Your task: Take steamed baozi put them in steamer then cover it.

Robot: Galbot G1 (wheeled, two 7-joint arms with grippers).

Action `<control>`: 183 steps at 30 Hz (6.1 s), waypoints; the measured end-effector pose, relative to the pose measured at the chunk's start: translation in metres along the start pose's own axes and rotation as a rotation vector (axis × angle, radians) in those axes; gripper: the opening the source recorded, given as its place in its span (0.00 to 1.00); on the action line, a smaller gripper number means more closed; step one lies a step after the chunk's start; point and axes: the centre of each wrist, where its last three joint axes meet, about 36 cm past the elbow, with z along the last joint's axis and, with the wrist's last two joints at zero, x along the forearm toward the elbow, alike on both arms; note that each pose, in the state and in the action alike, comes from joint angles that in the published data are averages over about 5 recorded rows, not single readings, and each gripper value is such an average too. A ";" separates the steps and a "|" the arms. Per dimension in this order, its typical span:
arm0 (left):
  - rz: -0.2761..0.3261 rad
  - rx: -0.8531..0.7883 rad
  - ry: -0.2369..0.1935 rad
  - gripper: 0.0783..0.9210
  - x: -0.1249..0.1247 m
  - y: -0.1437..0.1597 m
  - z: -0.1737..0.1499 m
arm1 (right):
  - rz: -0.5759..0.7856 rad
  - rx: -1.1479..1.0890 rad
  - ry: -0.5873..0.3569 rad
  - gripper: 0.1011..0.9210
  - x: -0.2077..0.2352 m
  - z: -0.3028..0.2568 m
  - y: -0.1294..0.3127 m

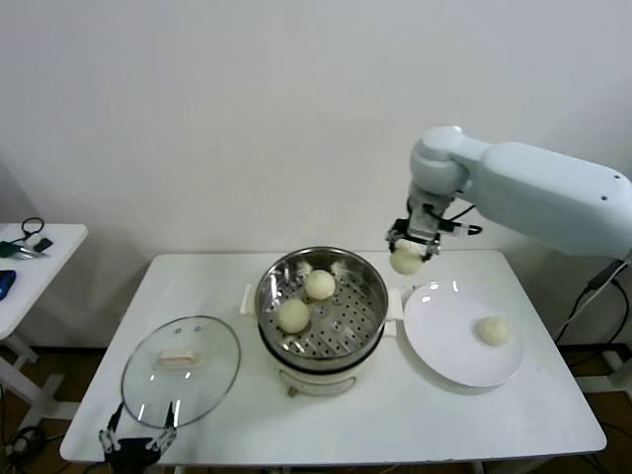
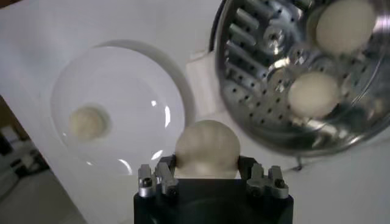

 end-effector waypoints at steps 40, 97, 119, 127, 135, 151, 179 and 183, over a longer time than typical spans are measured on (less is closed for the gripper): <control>0.018 -0.019 0.010 0.88 -0.004 0.003 0.005 | -0.014 0.425 -0.110 0.77 -0.081 -0.134 -0.115; 0.024 -0.024 0.009 0.88 0.002 0.005 0.005 | 0.052 -1.100 -0.151 0.88 -0.142 0.035 0.264; 0.016 -0.028 0.032 0.88 0.003 0.001 0.009 | -0.088 -1.203 -0.140 0.88 -0.239 0.038 0.318; 0.016 -0.028 0.032 0.88 0.001 0.000 0.009 | -0.114 -1.212 -0.149 0.88 -0.254 0.036 0.319; 0.018 -0.029 0.034 0.88 0.002 0.000 0.010 | -0.129 -1.218 -0.155 0.78 -0.261 0.037 0.320; 0.020 -0.025 0.028 0.88 0.002 -0.003 0.006 | -0.085 -1.233 -0.163 0.68 -0.239 0.051 0.315; 0.093 -0.025 -0.005 0.88 -0.008 -0.030 0.001 | 0.233 -1.195 -0.350 0.70 -0.030 0.088 0.088; 0.091 -0.028 -0.013 0.88 -0.011 -0.030 -0.001 | 0.199 -1.171 -0.374 0.70 -0.031 0.071 0.054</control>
